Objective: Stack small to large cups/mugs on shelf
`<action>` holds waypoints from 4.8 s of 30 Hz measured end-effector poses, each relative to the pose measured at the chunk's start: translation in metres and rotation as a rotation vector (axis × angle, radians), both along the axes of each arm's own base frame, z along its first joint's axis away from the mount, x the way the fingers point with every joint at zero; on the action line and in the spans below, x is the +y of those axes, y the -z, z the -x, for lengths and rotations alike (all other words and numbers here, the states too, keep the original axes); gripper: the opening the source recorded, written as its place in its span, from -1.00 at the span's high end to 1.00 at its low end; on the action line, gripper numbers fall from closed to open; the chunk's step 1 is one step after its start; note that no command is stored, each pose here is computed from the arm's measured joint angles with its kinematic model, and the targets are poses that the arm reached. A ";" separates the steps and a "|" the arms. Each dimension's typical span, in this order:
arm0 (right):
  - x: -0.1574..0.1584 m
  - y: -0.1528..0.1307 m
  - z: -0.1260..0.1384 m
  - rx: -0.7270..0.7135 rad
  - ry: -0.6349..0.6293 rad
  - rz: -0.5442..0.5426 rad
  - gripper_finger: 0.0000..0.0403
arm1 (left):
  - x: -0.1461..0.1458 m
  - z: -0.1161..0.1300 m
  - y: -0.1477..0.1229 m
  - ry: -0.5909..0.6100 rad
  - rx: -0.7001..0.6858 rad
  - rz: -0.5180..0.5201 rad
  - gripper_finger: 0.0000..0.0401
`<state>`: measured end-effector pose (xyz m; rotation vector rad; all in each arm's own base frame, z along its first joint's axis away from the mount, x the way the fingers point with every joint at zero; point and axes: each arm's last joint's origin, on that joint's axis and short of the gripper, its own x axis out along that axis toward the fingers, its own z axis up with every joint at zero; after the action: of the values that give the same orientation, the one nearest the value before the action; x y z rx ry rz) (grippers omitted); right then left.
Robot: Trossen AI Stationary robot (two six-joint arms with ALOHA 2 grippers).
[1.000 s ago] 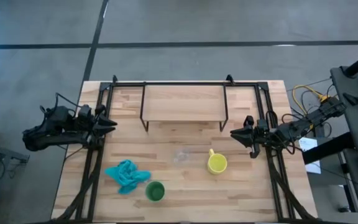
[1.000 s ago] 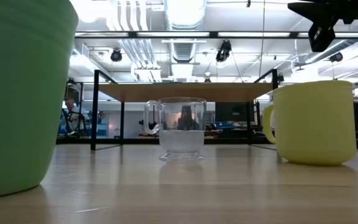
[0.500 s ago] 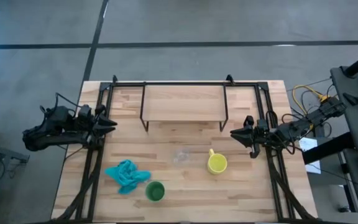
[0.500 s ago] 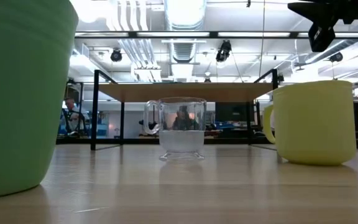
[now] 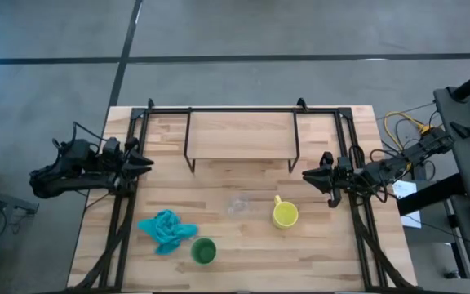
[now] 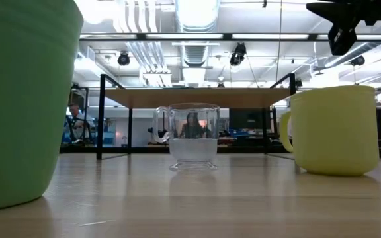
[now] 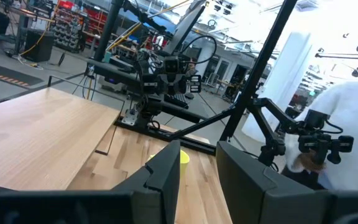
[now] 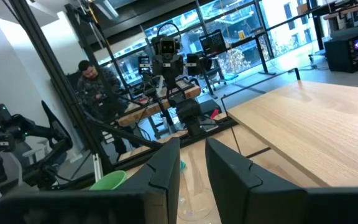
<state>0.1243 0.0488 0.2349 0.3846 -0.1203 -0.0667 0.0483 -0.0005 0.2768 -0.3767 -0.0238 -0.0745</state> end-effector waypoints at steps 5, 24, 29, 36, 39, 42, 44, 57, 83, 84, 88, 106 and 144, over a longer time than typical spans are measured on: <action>0.000 0.000 0.000 0.000 0.000 0.000 0.64 | 0.000 0.000 0.000 0.000 0.000 0.000 0.55; 0.005 -0.013 -0.005 -0.043 -0.100 0.182 0.64 | 0.000 0.000 0.000 0.000 -0.001 -0.001 0.55; 0.015 -0.044 -0.023 -0.028 -0.096 0.371 0.64 | 0.000 0.000 -0.002 -0.003 -0.016 -0.002 0.55; 0.030 -0.073 -0.058 0.363 -0.094 0.590 0.64 | 0.000 0.004 -0.025 0.013 -0.252 0.099 0.55; 0.038 -0.084 -0.073 0.536 -0.116 0.615 0.64 | -0.001 0.010 -0.037 0.049 -0.380 0.206 0.55; 0.047 -0.093 -0.091 0.635 -0.138 0.689 0.64 | -0.001 0.015 -0.046 0.088 -0.485 0.263 0.55; 0.054 -0.102 -0.105 0.633 -0.144 0.726 0.64 | -0.002 0.018 -0.050 0.117 -0.522 0.277 0.55; 0.080 -0.129 -0.160 0.750 -0.049 0.839 0.64 | 0.000 -0.016 -0.014 0.081 -0.055 0.332 0.55; 0.035 -0.077 -0.203 1.115 -0.025 0.531 0.45 | 0.004 -0.059 -0.025 0.021 -0.110 0.144 0.55; 0.033 -0.072 -0.204 1.150 -0.024 0.515 0.43 | 0.004 -0.058 -0.026 0.023 -0.118 0.142 0.55; 0.029 -0.058 -0.208 1.305 -0.209 0.420 0.38 | 0.004 -0.057 -0.026 0.024 -0.120 0.142 0.55; 0.042 -0.058 -0.250 1.248 -0.521 0.653 0.26 | 0.004 -0.058 -0.026 0.025 -0.125 0.142 0.55; 0.056 0.021 -0.301 1.399 -0.535 0.627 0.32 | 0.003 -0.041 -0.033 0.042 -0.205 0.189 0.55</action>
<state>0.4253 0.1044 0.2142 -0.3235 1.3165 0.2352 0.0898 0.0025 0.3099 -0.5569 -0.2265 -0.1529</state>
